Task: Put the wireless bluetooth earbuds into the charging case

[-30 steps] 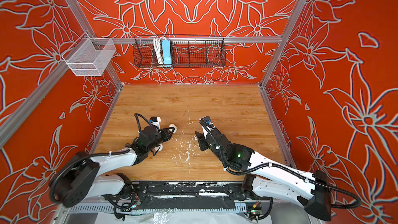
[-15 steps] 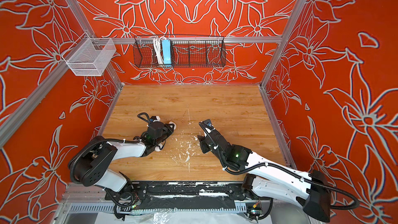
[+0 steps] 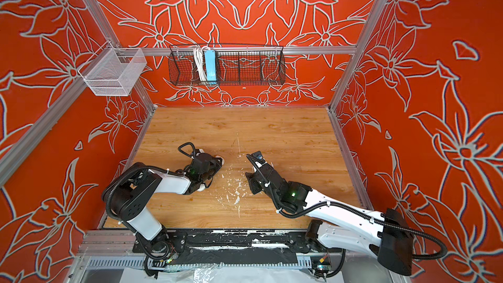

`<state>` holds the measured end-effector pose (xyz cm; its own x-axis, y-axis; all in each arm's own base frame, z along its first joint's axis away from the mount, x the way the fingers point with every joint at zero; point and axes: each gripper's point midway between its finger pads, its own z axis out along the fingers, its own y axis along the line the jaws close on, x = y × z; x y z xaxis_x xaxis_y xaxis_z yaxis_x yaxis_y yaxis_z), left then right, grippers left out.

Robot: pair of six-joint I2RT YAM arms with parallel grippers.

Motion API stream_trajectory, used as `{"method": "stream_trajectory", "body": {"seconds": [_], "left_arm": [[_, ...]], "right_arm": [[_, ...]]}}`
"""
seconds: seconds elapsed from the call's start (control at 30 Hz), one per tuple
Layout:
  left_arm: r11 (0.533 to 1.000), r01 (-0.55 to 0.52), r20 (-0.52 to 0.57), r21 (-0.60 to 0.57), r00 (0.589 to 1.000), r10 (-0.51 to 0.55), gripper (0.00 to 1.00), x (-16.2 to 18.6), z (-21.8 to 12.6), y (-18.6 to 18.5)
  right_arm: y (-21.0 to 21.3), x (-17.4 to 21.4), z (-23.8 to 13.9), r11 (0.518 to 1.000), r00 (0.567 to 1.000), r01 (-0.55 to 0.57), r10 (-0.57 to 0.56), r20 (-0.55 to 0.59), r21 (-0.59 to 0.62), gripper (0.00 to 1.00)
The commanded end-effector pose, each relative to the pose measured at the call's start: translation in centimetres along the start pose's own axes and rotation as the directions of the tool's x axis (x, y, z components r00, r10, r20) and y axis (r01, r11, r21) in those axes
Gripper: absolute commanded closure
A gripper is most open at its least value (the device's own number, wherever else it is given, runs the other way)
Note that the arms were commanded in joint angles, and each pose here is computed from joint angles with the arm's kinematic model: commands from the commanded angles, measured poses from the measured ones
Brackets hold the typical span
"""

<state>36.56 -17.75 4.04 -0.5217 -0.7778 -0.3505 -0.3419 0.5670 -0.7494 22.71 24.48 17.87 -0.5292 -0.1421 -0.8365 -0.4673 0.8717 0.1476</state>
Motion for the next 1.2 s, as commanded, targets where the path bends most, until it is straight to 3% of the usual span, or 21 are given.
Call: {"method": "stream_trajectory", "body": {"seconds": [0.0,0.1,0.37,0.53,0.57,0.63,0.77,0.93,1.07,1.17], "left_arm": [[0.999,0.030,0.021,-0.023,0.999,-0.030,0.34,-0.7,-0.4,0.8],[0.999,0.037,0.018,-0.023,0.999,-0.037,0.20,-1.7,-1.3,1.0],[0.997,0.071,-0.044,0.001,0.996,-0.071,0.12,-7.3,-6.7,-0.1],[0.994,-0.106,-0.074,-0.031,0.992,0.104,0.10,-10.6,-12.5,0.5],[0.987,-0.150,-0.064,-0.050,0.987,0.146,0.06,-11.0,-13.7,1.1],[0.978,-0.177,-0.048,-0.113,0.984,0.173,0.01,-11.0,-15.7,2.9],[0.967,-0.198,-0.045,-0.161,0.980,0.194,0.02,-9.2,-16.7,6.4],[0.935,-0.212,0.033,-0.286,0.973,0.230,0.00,-9.4,-18.1,9.8],[0.955,-0.200,0.136,-0.219,0.963,0.233,0.01,-9.8,-18.4,9.5],[0.956,-0.193,0.196,-0.219,0.951,0.237,0.02,-10.3,-19.2,9.6]], "right_arm": [[0.7,-0.5,0.4,1.000,1.000,-0.003,0.003,-0.006,-0.029,0.39],[2.2,-0.5,0.7,0.994,0.999,0.047,-0.049,-0.010,-0.102,0.32],[3.0,-1.0,1.0,0.988,0.998,0.059,-0.056,0.025,-0.140,0.23],[5.0,-0.7,3.3,0.986,0.998,0.039,-0.045,-0.036,-0.160,0.20],[5.7,-0.4,4.0,0.986,0.997,0.045,-0.055,-0.062,-0.161,0.19],[7.1,0.4,5.5,0.984,0.989,0.069,-0.089,-0.118,-0.167,0.17],[10.9,2.5,8.7,0.967,0.950,0.147,-0.196,-0.244,-0.206,0.17],[14.6,4.0,11.9,0.937,0.894,0.220,-0.306,-0.329,-0.273,0.14],[16.7,4.8,13.5,0.912,0.870,0.253,-0.361,-0.337,-0.323,0.04],[17.6,5.4,14.8,0.900,0.858,0.264,-0.383,-0.343,-0.346,0.02]]}}
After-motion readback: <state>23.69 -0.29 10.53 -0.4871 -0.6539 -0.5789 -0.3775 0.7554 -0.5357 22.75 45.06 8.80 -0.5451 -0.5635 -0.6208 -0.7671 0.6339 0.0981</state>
